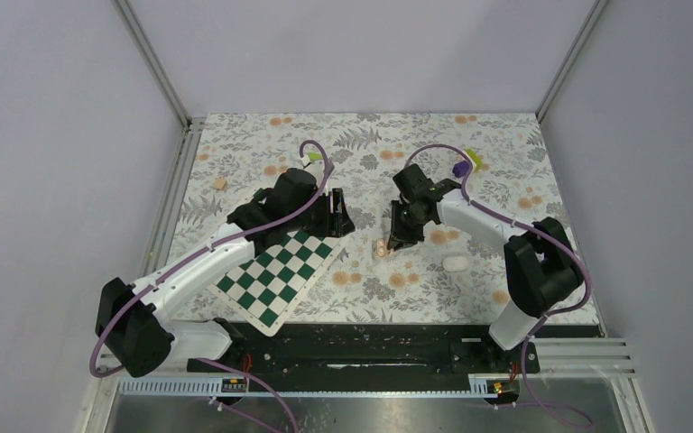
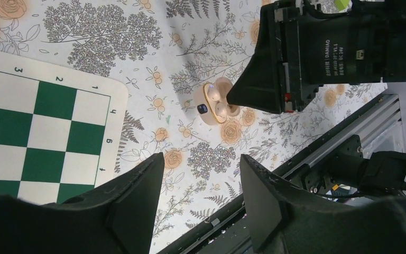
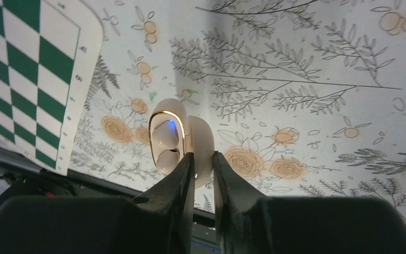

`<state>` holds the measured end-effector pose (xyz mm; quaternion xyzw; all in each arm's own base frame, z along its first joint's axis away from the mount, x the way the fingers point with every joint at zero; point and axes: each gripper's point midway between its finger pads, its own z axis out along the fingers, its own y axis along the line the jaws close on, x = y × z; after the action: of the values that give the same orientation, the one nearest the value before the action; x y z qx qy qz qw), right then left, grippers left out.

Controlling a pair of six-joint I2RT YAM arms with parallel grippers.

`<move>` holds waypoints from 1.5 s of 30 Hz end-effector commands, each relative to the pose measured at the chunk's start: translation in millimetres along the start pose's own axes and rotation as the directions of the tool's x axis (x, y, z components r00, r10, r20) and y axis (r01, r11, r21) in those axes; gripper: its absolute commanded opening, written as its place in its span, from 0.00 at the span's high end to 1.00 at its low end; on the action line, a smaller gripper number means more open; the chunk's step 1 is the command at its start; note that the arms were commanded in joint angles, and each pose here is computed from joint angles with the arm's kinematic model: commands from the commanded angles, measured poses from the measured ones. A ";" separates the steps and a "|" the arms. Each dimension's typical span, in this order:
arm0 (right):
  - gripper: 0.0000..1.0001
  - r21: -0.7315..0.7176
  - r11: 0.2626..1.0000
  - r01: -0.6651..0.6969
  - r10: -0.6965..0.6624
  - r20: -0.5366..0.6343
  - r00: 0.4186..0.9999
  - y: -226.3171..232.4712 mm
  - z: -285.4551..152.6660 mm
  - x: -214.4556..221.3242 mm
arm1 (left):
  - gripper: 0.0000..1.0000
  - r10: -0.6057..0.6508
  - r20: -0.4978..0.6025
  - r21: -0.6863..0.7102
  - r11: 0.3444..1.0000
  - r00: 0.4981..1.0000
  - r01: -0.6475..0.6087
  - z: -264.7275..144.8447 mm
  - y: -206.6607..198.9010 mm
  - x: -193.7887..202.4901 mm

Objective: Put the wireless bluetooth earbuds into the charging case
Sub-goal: Place the charging case with the earbuds at the center of the board.

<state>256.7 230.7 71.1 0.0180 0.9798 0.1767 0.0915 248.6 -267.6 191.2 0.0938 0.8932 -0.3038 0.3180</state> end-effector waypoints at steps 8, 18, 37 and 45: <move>1.00 0.237 0.970 -0.055 0.041 0.064 0.997 -46.7 19.1 -3.4 | 0.45 -0.011 0.040 0.054 0.999 0.999 0.009 1.6 -8.8 -7.4; 1.00 0.369 0.928 -0.060 0.050 0.037 0.998 -73.6 21.3 5.5 | 0.45 -0.009 0.032 0.050 0.999 0.999 0.008 3.6 -7.0 -5.4; 0.74 0.397 0.917 -0.043 0.045 0.004 0.999 -75.2 -4.8 13.6 | 0.45 -0.008 0.009 0.059 0.998 1.000 0.007 9.3 -7.3 -0.5; 0.57 0.373 0.926 -0.053 0.041 0.039 0.998 -69.1 -13.8 8.0 | 0.45 -0.008 0.005 0.058 0.998 1.000 0.007 9.5 -6.0 1.5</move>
<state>240.2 159.5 37.2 0.0601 0.9956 -0.0211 0.0681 247.2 -273.1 182.5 0.0975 0.8930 -0.3138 0.3074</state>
